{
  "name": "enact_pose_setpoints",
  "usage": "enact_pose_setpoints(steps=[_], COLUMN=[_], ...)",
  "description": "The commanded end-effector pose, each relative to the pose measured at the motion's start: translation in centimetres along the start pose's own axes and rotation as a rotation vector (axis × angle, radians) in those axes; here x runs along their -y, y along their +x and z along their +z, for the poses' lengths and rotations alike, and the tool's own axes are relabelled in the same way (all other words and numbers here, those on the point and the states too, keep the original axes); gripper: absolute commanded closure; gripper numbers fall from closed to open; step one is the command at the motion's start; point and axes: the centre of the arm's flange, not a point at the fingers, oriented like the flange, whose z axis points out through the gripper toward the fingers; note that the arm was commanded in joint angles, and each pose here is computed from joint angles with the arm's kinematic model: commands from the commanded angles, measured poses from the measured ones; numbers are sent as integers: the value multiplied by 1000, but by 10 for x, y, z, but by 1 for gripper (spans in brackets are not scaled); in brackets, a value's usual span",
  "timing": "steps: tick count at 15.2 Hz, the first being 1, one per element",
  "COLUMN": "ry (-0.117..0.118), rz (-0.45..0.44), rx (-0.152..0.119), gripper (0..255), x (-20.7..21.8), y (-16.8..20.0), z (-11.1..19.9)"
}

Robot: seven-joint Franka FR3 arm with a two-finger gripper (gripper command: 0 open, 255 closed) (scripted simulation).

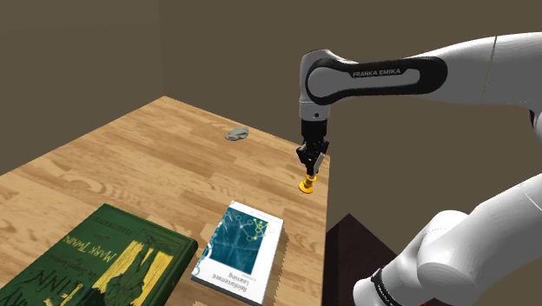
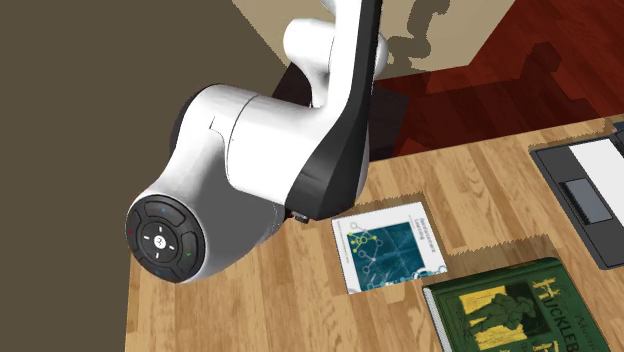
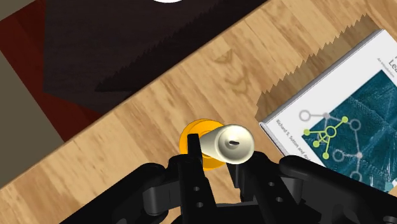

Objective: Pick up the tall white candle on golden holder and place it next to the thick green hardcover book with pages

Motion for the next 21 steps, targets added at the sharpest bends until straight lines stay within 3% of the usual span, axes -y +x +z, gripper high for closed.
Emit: enact_pose_setpoints(steps=[1,21], ry=[0,0], rz=[0,0], rx=[1,1], gripper=[255,255], x=[-1,0], y=[-5,-48], z=[-10,-105])
